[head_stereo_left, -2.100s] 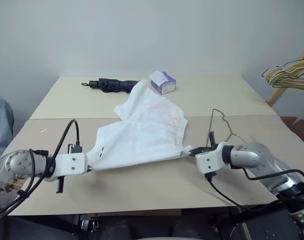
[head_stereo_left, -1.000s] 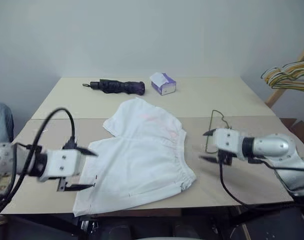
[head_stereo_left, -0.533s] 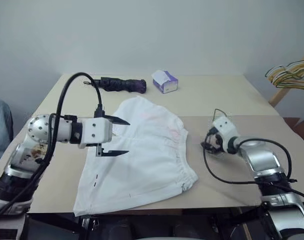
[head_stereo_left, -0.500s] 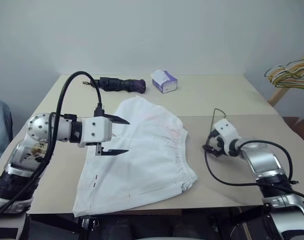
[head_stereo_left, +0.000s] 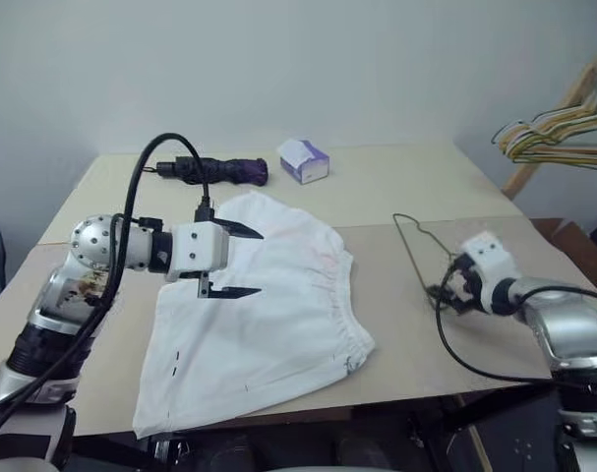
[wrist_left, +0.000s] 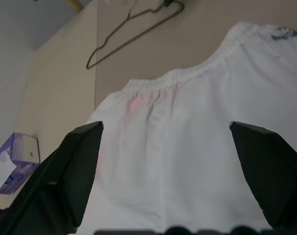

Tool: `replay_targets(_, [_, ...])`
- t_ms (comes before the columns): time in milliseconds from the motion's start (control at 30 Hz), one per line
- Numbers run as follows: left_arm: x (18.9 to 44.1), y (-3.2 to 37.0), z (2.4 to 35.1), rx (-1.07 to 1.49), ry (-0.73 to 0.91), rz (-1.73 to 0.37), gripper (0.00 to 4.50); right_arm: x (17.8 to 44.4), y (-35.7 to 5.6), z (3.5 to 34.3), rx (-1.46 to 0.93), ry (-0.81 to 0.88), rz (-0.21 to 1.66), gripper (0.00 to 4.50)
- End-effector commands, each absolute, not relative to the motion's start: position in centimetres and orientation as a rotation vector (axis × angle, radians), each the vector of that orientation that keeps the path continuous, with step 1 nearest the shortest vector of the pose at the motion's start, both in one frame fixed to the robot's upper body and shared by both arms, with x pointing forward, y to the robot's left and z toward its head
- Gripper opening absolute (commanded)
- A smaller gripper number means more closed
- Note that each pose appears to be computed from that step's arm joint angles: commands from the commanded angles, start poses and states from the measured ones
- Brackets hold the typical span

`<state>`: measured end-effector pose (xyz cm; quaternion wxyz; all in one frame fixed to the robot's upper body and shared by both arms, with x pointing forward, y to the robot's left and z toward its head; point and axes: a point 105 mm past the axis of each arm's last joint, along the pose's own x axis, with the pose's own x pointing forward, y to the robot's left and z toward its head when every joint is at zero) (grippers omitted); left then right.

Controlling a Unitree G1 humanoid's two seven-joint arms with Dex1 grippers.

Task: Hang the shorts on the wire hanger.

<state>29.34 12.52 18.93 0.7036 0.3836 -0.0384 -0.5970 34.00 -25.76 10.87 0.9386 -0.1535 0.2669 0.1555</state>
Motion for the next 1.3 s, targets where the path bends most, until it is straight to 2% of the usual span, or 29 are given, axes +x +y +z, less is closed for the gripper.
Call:
replay_targets(33, [29.0,11.7,20.6,0.806,-0.162,-1.309,4.48,35.3,-26.2,11.5,-0.258,0.539,0.266,4.50])
replay_targets(233, [28.1,10.6,21.7,0.674,-0.244,-1.313,4.48,36.4,-25.5,9.7,-0.231,0.623,0.290,4.50])
replay_targets(600, [27.5,10.5,20.7,0.754,-0.188,-1.310,4.48,35.6,-24.7,6.3,-0.168,0.820,0.288,4.50])
replay_targets(700, [27.6,10.3,20.7,0.757,-0.190,-1.312,4.50,35.2,-24.8,5.5,-0.157,0.868,0.274,3.91])
replay_targets(833, [27.7,10.2,20.7,0.761,-0.191,-1.309,4.50,34.8,-24.9,4.8,-0.159,0.904,0.271,2.64])
replay_targets(1067, [27.9,10.2,20.7,0.768,-0.195,-1.297,4.50,34.5,-25.1,4.2,-0.178,0.926,0.244,0.14])
replay_targets(1233, [28.7,10.1,20.3,0.759,-0.147,-1.259,4.50,34.7,-25.1,4.5,-0.182,0.906,0.212,0.04])
replay_targets(1300, [29.8,10.0,20.2,0.711,-0.115,-1.199,4.50,35.2,-25.0,5.4,-0.222,0.853,0.207,0.04])
